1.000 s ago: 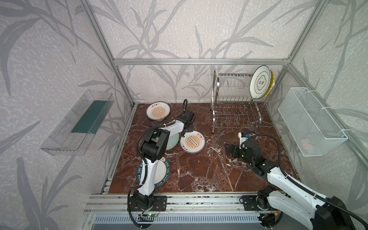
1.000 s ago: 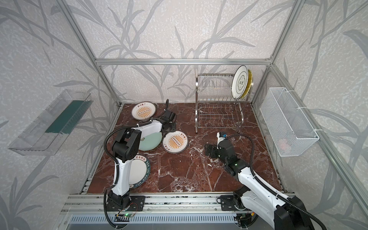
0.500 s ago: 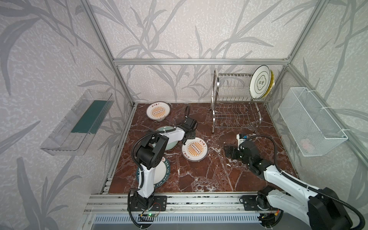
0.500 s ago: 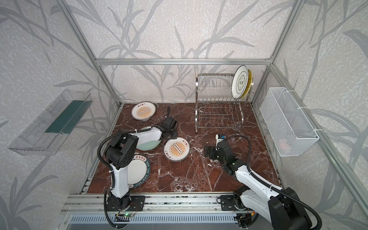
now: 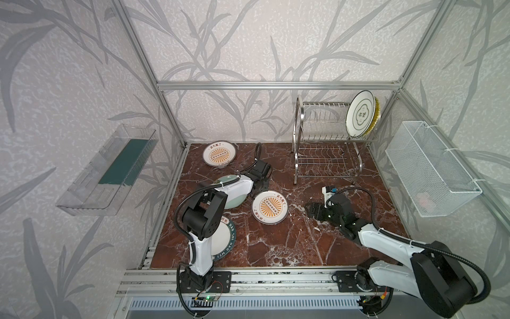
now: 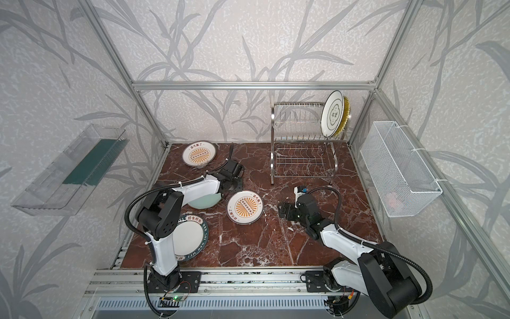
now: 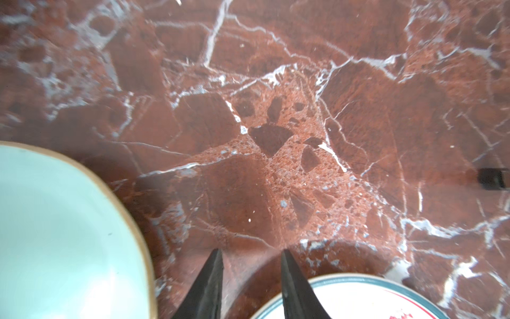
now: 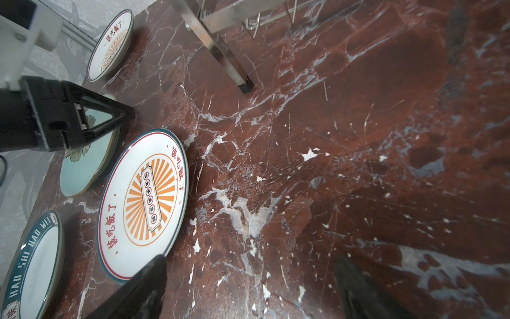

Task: Load plates into a dish rack
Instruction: Move the plate at the center of the table.

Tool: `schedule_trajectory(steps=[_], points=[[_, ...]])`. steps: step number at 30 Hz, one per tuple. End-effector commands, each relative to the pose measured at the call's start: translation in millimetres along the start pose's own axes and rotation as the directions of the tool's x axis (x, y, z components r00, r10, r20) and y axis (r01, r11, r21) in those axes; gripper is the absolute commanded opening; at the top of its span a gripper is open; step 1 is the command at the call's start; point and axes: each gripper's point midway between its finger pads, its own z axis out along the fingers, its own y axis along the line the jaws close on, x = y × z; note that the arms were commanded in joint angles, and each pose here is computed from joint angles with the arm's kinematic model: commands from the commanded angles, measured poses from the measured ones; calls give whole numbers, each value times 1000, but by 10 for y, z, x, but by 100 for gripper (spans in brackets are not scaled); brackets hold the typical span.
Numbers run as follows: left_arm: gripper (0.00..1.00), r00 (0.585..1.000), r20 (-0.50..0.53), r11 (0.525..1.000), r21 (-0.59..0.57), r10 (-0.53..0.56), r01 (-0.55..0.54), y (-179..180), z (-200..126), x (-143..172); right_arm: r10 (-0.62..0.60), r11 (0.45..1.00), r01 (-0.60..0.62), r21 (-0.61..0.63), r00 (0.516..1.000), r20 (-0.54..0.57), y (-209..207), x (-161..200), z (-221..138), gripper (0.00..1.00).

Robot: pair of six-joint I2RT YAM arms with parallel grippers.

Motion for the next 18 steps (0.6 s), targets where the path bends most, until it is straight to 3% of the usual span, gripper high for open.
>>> schedule_trajectory(steps=[1,18], points=[[35,999,26,999,-27,27,-27,95,-215,-84,8,998,-8,-64,1000,10,149,-57,49,93],[32,999,2,999,-17,35,-35,394,-489,220,18,984,-34,-177,995,-94,554,125,465,91]])
